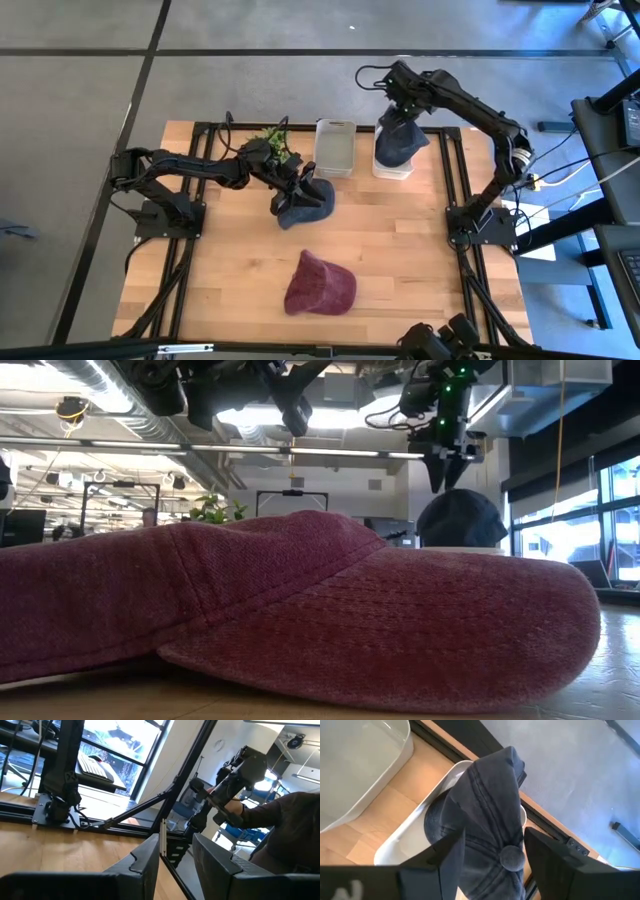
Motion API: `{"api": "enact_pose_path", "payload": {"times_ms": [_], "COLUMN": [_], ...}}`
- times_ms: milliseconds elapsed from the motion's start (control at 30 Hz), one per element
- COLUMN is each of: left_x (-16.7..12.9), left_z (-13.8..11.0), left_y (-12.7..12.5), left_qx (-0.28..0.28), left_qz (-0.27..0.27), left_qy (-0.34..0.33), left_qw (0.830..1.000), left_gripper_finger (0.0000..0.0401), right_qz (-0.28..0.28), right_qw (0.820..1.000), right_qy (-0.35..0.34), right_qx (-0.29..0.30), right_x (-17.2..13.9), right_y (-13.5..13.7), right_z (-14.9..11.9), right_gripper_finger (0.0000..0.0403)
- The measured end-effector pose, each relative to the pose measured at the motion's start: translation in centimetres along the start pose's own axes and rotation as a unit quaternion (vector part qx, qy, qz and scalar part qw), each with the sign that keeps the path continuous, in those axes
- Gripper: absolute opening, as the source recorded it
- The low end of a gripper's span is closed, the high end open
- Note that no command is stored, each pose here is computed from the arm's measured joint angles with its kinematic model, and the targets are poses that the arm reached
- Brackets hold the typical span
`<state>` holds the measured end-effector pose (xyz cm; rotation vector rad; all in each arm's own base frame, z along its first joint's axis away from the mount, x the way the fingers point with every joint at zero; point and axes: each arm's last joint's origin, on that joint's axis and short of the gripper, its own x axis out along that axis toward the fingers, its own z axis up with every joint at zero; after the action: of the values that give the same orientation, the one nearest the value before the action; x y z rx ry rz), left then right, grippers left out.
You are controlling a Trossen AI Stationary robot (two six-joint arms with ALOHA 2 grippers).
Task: Pick & Place hat
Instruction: Put the right blue cap into the white bin, then put the blue cap into the white bin
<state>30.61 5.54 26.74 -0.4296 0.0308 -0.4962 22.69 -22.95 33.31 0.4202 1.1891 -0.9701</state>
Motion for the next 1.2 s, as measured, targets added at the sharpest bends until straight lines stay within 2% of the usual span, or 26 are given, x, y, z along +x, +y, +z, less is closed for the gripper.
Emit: {"api": "enact_pose_path", "payload": {"times_ms": [267,367,467,600,733,967,1100,1200], "left_x": [-0.1,-0.1,-0.1,0.2,1.0,1.8,0.7,-0.5], "left_z": [0.1,0.1,0.1,-0.3,-1.6,-4.5,-4.8,-4.8], "left_y": [0.0,0.0,0.0,-0.4,-1.1,-2.5,-4.0,-5.3], "left_qx": [0.003,0.003,-0.017,-0.075,-0.145,-0.239,-0.267,-0.282], "left_qz": [0.000,0.000,-0.009,-0.037,-0.028,0.089,0.205,0.307], "left_qy": [-0.003,-0.003,0.002,0.025,0.065,0.132,0.144,0.129], "left_qw": [1.000,1.000,1.000,0.996,0.987,0.958,0.930,0.900], "left_gripper_finger": [0.0114,0.0114,0.0114,0.0114,0.0114,0.0114,0.0114,0.0114], "right_qz": [-0.006,0.003,0.051,0.152,0.177,0.190,0.188,0.188], "right_qw": [0.997,0.993,0.984,0.958,0.938,0.922,0.922,0.922], "right_qy": [-0.081,-0.121,-0.158,-0.198,-0.230,-0.251,-0.252,-0.251], "right_qx": [0.005,-0.013,-0.062,-0.142,-0.192,-0.225,-0.228,-0.227], "right_x": [-4.3,-6.3,-7.8,-9.0,-10.1,-11.0,-10.9,-10.9], "right_y": [-0.8,-0.4,0.8,3.9,6.5,8.3,8.3,8.3], "right_z": [1.0,1.6,1.9,1.9,1.5,1.0,1.0,1.0], "right_gripper_finger": [0.0210,0.0210,0.0210,0.0210,0.0210,0.0210,0.0210,0.0210]}}
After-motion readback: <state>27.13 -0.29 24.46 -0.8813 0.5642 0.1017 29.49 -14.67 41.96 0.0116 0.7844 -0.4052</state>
